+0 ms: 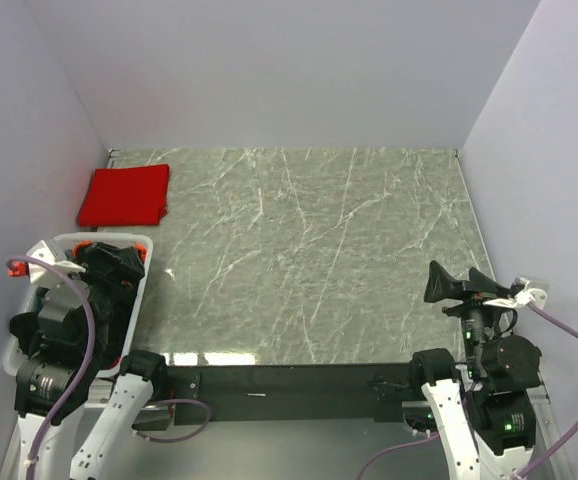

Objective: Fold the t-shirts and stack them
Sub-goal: Grab the tshirt from the pile

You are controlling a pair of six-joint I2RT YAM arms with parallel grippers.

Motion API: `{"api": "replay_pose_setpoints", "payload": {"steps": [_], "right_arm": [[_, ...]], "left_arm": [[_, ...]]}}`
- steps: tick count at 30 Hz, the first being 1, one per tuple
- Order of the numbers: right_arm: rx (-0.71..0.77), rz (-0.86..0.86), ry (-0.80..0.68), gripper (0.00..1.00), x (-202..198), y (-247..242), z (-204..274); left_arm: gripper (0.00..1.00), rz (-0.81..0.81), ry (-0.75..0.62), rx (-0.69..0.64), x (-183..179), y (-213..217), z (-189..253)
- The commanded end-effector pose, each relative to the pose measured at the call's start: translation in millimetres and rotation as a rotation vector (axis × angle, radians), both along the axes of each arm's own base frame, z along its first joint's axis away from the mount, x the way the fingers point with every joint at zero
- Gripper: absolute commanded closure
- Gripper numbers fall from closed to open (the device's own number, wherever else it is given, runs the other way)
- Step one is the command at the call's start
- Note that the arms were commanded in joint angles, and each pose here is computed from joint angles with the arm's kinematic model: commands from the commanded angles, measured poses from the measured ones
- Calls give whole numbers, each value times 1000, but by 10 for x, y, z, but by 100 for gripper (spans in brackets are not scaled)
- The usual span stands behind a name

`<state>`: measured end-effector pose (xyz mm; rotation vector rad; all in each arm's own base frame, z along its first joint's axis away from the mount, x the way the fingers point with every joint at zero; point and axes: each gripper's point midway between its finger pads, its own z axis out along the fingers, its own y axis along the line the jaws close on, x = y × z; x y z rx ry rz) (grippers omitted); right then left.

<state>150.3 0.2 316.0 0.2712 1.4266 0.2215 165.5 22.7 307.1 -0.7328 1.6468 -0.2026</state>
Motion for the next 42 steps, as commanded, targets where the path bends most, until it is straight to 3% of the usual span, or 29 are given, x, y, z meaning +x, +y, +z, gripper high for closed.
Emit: {"api": "replay_pose_setpoints", "payload": {"steps": [1,8,11,13,15,21,24,34,42], "right_arm": [[44,24,-149,5,-258,11,126],[100,69,-122,5,-167,107,-35],[105,80,-128,4,-165,125,-43],[110,87,-135,4,-169,133,-37],[108,99,-138,4,-163,155,-45],[119,110,-140,4,-166,164,-74],[118,135,-139,4,-180,202,-90],[130,165,-136,4,-183,230,-108],[134,173,-125,3,-173,244,-126]], "left_arm": [[1,-1,34,-26,104,-50,-55],[0,-3,160,-33,280,-125,-290],[1,21,258,-9,382,-114,-414],[0,47,414,37,467,-93,-637],[0,66,438,52,498,-67,-647],[1,222,653,174,667,236,-990],[1,314,719,175,664,535,-1092],[1,446,823,130,671,987,-1380],[8,449,924,92,709,1065,-1649]]}}
